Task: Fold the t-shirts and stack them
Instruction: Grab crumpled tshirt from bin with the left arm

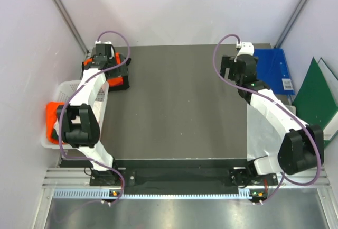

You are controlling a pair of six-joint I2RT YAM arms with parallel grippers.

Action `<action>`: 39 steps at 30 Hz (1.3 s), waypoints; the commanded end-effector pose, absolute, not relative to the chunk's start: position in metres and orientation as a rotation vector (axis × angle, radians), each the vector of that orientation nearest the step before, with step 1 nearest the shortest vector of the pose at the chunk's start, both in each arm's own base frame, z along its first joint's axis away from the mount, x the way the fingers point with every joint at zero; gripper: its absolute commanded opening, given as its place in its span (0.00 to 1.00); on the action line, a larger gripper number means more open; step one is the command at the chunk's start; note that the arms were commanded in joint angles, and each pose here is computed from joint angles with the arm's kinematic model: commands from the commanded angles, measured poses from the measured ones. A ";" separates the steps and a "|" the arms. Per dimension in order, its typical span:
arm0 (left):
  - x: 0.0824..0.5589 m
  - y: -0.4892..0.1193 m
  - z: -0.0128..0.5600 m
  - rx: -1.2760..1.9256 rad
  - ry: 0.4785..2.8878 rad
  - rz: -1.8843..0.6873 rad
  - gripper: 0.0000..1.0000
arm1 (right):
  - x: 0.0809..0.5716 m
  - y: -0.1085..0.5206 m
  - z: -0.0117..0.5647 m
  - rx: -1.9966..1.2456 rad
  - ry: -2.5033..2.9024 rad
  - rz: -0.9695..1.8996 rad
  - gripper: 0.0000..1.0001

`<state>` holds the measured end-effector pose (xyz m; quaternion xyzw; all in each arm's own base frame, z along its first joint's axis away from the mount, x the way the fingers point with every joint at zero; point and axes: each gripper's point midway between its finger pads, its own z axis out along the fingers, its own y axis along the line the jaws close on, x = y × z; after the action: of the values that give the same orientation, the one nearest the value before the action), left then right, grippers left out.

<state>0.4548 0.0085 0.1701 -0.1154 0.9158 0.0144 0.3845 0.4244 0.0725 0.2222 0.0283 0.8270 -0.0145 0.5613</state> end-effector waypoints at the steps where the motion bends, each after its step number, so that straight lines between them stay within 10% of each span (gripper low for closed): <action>1: 0.459 0.019 0.212 -0.260 2.252 0.099 0.99 | 0.437 0.088 0.245 0.082 1.918 -0.013 1.00; 16: 0.397 0.164 0.179 -0.956 2.181 0.064 0.99 | 0.466 0.108 0.222 0.110 2.027 -0.005 1.00; 29: 0.345 0.162 0.086 -1.167 2.472 0.139 0.92 | 0.482 0.116 0.205 0.104 2.098 -0.016 1.00; 35: 0.336 0.158 0.063 -1.199 2.527 0.146 0.63 | 0.480 0.116 0.195 0.097 2.128 -0.021 1.00; 39: 0.331 0.159 0.060 -1.208 2.536 0.167 0.00 | 0.477 0.115 0.190 0.099 2.141 -0.024 1.00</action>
<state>0.3365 0.1563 0.0594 -0.4200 0.8906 0.0474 0.1678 0.4724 0.1041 0.1774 0.0383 0.8826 -0.0237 0.4679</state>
